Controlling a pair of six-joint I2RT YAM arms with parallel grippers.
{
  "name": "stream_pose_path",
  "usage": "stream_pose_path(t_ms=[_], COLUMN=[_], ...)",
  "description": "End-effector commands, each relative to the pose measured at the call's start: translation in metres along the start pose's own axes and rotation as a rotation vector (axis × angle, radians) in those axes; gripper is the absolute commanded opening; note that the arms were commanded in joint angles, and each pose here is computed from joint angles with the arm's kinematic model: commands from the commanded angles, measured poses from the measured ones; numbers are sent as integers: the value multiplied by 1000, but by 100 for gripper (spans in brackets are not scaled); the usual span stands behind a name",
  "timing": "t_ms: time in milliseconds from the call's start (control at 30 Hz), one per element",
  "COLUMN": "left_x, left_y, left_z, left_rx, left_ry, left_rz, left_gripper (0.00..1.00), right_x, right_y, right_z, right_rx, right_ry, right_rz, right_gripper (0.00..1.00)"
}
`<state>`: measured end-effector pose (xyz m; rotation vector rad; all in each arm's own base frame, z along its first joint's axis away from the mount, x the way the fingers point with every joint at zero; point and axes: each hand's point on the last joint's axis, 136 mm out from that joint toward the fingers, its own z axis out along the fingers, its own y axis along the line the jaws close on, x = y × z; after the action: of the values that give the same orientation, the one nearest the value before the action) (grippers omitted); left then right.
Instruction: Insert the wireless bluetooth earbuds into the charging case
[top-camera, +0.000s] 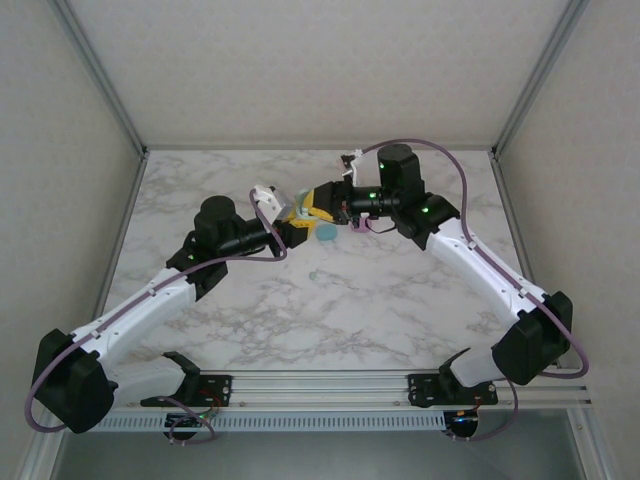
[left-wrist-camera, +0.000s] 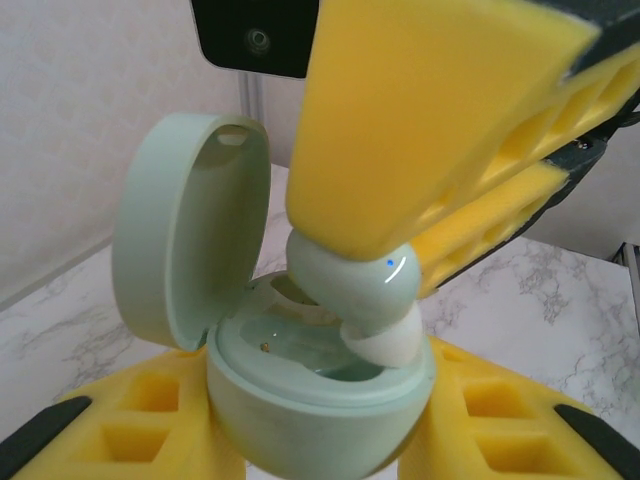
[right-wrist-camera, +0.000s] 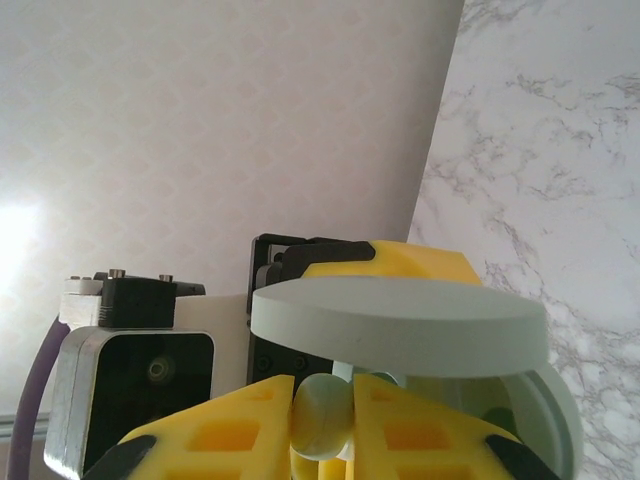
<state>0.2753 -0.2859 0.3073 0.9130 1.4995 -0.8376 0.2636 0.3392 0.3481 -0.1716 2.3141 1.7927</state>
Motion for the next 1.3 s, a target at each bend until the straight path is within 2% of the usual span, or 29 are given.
stream_pose_path(t_ms=[0,333,667,867,1100,1267], left_x=[-27,-33,-37,-39,-41,-41], left_y=[-7,-6,-7,-6,-6,-6], left_z=[2,0,-1,-2,-2,-3], left_rx=[28,21,21,16,17,17], left_ry=[-70,-93,-106,-114,-119,-117], left_rz=[44,35,33,31,32,31], left_gripper=[26,26,26,26,26,26], right_x=[-3,-4,3,8,6,4], right_y=[11,-7,-2,-3,-10,-9], right_z=[4,-1,6,9,6,5], right_rx=[-6,104,105,112,165,175], right_ry=[-14,-46,-8,20,5,2], right_rz=[-54,-73,-93,-88,-86,-84], right_gripper=[19,20,25,24,31,32])
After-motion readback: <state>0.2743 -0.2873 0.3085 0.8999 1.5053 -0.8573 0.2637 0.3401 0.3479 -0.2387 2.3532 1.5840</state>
